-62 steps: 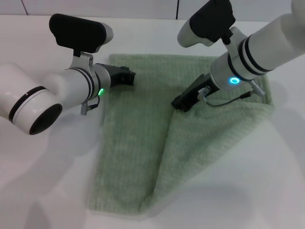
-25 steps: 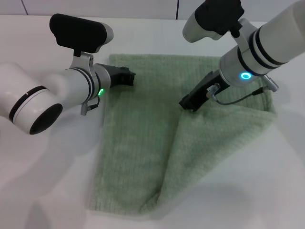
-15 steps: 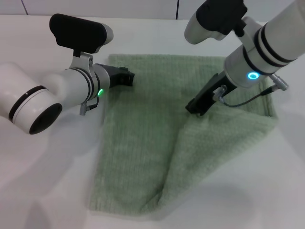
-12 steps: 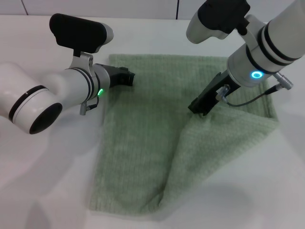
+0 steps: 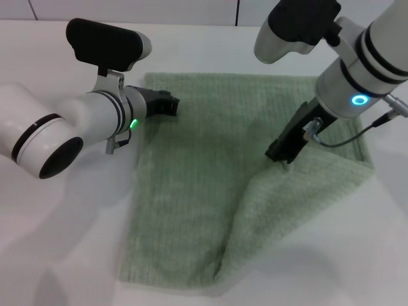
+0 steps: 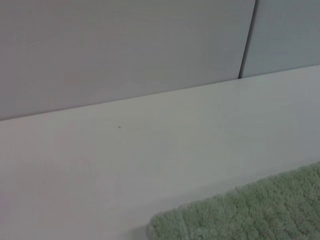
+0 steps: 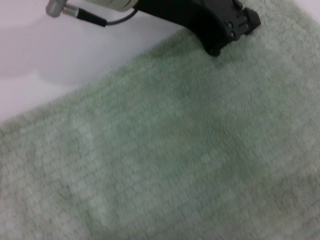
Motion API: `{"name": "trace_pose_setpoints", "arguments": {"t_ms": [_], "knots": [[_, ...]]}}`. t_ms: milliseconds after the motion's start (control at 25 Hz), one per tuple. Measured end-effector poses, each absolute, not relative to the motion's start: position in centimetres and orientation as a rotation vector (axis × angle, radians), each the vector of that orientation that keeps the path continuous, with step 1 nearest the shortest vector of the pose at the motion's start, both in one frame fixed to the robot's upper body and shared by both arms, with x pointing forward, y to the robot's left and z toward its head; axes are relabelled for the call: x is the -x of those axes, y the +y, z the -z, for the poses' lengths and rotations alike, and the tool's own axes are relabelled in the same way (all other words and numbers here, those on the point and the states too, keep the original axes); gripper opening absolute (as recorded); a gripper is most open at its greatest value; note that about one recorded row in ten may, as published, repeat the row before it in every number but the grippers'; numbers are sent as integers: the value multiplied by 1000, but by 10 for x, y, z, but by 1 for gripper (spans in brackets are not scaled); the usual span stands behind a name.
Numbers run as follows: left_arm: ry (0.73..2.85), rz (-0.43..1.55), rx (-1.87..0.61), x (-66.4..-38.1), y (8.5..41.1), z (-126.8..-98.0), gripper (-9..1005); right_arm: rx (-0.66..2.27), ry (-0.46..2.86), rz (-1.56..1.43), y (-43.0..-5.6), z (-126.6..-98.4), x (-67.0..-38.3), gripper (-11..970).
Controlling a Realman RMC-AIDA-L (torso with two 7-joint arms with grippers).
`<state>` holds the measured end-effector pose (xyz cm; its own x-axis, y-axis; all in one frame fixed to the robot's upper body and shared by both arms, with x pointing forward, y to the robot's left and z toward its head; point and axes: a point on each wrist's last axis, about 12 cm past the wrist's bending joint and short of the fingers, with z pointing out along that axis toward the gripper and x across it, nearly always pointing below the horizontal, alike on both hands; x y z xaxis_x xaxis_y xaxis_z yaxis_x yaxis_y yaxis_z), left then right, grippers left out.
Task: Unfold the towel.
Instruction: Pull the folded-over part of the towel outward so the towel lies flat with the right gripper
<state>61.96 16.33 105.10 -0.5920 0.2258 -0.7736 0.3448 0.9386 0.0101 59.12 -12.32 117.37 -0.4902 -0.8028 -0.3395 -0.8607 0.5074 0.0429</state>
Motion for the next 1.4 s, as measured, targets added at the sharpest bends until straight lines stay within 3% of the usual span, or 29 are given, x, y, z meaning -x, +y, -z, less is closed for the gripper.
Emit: {"name": "trace_pose_setpoints", "arguments": {"t_ms": [1400], "knots": [[2228,172,-402,-621,164,-1052,-1,1609,2530,-244,-137,-1200,-553,130]]}}
